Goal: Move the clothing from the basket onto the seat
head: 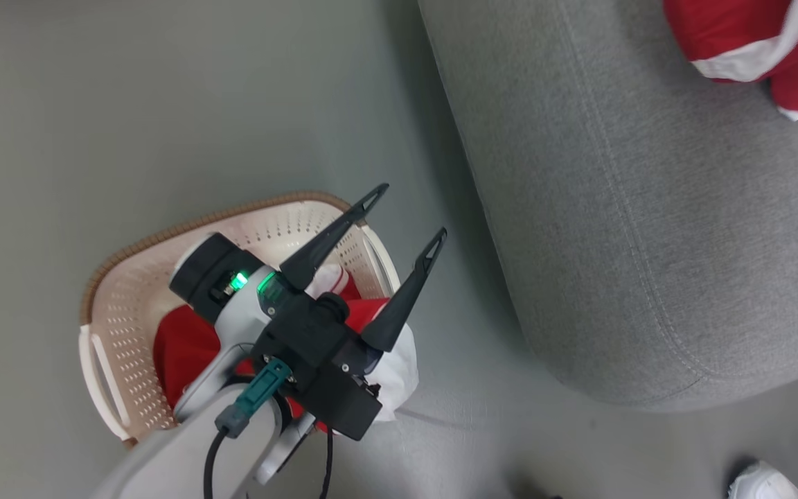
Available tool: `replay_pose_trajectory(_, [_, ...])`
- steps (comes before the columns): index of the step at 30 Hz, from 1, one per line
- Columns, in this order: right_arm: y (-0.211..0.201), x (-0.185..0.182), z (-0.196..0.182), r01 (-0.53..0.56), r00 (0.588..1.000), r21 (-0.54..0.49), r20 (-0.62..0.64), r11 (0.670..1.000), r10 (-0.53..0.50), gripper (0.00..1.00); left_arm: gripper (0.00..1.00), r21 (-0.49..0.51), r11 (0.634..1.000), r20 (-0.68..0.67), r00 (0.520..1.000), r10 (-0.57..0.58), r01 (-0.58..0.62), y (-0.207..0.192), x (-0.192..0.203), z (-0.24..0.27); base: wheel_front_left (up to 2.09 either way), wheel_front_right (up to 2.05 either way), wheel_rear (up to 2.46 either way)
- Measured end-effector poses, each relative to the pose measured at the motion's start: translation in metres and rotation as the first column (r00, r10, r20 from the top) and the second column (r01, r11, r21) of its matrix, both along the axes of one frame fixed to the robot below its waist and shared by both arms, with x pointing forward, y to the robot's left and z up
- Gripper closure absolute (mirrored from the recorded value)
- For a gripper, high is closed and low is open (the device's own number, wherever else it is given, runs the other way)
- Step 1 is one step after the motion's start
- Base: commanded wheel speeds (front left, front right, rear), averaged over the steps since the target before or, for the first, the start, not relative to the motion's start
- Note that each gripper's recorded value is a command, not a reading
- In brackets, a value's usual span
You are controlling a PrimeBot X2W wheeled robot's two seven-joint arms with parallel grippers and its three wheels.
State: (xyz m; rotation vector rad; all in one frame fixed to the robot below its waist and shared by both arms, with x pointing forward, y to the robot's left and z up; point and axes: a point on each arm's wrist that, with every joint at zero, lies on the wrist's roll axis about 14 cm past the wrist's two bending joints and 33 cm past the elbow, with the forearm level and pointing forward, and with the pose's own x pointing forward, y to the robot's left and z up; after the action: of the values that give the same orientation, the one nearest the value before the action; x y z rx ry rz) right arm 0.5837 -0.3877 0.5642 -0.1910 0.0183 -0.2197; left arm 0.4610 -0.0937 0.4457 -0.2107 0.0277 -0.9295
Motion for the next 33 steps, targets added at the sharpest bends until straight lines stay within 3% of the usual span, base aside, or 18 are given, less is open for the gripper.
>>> replay_pose_trajectory(8, [0.016, 0.004, -0.096, -0.001, 0.987, 0.055, -0.160, 0.998, 0.010, 1.00, 0.00, 0.024, 0.999, -0.037, 0.999, -0.025, 0.026, -0.006, 0.013, -0.037, 0.00, 0.00, 0.00])
replay_pose_trajectory(13, [0.010, -0.008, -0.131, 0.030, 0.972, 0.052, -0.235, 0.998, -0.016, 1.00, 0.00, 0.027, 0.999, -0.067, 0.997, -0.042, 0.044, -0.012, 0.013, -0.055, 0.00, 0.00, 0.00])
replay_pose_trajectory(14, [0.009, -0.011, -0.136, 0.030, 0.968, 0.048, -0.249, 0.998, -0.017, 0.78, 0.00, 0.026, 0.999, -0.071, 0.996, -0.046, 0.048, -0.013, 0.013, -0.057, 0.00, 0.00, 0.00])
replay_pose_trajectory(15, [0.008, -0.015, -0.139, 0.030, 0.966, 0.043, -0.259, 0.999, -0.018, 0.63, 0.00, 0.025, 0.998, -0.073, 0.996, -0.049, 0.051, -0.014, 0.012, -0.058, 0.00, 0.00, 0.00])
replay_pose_trajectory(16, [0.007, -0.018, -0.142, 0.033, 0.963, 0.039, -0.268, 0.999, -0.021, 0.40, 0.00, 0.025, 0.998, -0.074, 0.996, -0.051, 0.053, -0.015, 0.012, -0.058, 0.00, 0.00, 0.00])
replay_pose_trajectory(17, [0.006, -0.022, -0.144, 0.034, 0.960, 0.036, -0.278, 0.999, -0.023, 0.00, 0.00, 0.028, 0.998, -0.071, 0.996, -0.050, 0.052, -0.015, 0.012, -0.057, 0.00, 0.00, 0.00])
replay_pose_trajectory(26, [0.004, -0.059, -0.157, 0.032, 0.941, 0.018, -0.338, 0.999, -0.024, 0.00, 0.00, 0.042, 0.999, -0.053, 0.998, -0.016, 0.019, -0.009, 0.013, -0.048, 0.00, 0.00, 0.00])
replay_pose_trajectory(33, [0.024, -0.068, -0.141, -0.032, 0.950, 0.015, -0.309, 0.999, 0.035, 0.00, 0.00, 0.009, 0.999, -0.055, 0.998, 0.041, -0.041, -0.002, 0.015, -0.028, 0.00, 0.00, 0.00])
